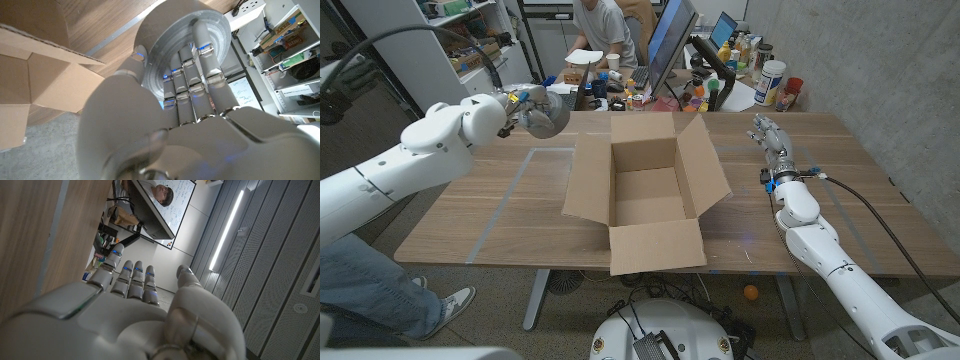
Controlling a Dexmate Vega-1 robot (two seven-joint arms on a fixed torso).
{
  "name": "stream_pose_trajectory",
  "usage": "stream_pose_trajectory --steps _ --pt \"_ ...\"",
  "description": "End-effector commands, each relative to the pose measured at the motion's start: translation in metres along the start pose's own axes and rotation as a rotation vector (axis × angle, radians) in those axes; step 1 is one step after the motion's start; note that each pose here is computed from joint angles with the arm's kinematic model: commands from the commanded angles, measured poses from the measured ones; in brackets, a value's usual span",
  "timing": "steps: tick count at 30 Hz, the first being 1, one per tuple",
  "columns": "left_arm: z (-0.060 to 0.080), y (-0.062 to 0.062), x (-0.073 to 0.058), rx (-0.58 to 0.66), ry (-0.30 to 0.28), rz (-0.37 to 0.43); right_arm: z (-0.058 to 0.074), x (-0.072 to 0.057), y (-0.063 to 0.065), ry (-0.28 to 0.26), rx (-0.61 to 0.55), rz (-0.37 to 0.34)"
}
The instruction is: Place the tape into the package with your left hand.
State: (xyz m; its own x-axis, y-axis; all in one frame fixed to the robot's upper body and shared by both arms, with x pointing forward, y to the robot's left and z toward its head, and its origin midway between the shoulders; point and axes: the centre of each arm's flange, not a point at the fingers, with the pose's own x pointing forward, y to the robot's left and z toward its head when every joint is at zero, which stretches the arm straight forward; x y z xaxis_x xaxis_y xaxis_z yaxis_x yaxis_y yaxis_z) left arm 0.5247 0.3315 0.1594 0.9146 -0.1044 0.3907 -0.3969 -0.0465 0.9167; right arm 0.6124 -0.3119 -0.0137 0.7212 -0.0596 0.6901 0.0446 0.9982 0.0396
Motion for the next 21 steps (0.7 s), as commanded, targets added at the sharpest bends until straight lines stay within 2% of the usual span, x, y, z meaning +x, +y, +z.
stream_pose_trajectory --steps 1,8,16,21 --pt "0.028 0.011 0.002 0.003 -0.085 0.034 0.003 0.003 -0.002 -0.005 -0.004 -0.003" --pt "0.042 0.019 -0.001 0.015 -0.129 0.055 0.001 0.004 -0.001 -0.004 0.0 -0.002" --pt "0.052 0.021 -0.001 0.033 -0.151 0.047 0.0 0.004 -0.001 -0.001 0.005 0.001" --pt "0.063 0.023 -0.003 0.043 -0.179 0.052 -0.001 0.004 0.001 -0.001 0.006 0.009"
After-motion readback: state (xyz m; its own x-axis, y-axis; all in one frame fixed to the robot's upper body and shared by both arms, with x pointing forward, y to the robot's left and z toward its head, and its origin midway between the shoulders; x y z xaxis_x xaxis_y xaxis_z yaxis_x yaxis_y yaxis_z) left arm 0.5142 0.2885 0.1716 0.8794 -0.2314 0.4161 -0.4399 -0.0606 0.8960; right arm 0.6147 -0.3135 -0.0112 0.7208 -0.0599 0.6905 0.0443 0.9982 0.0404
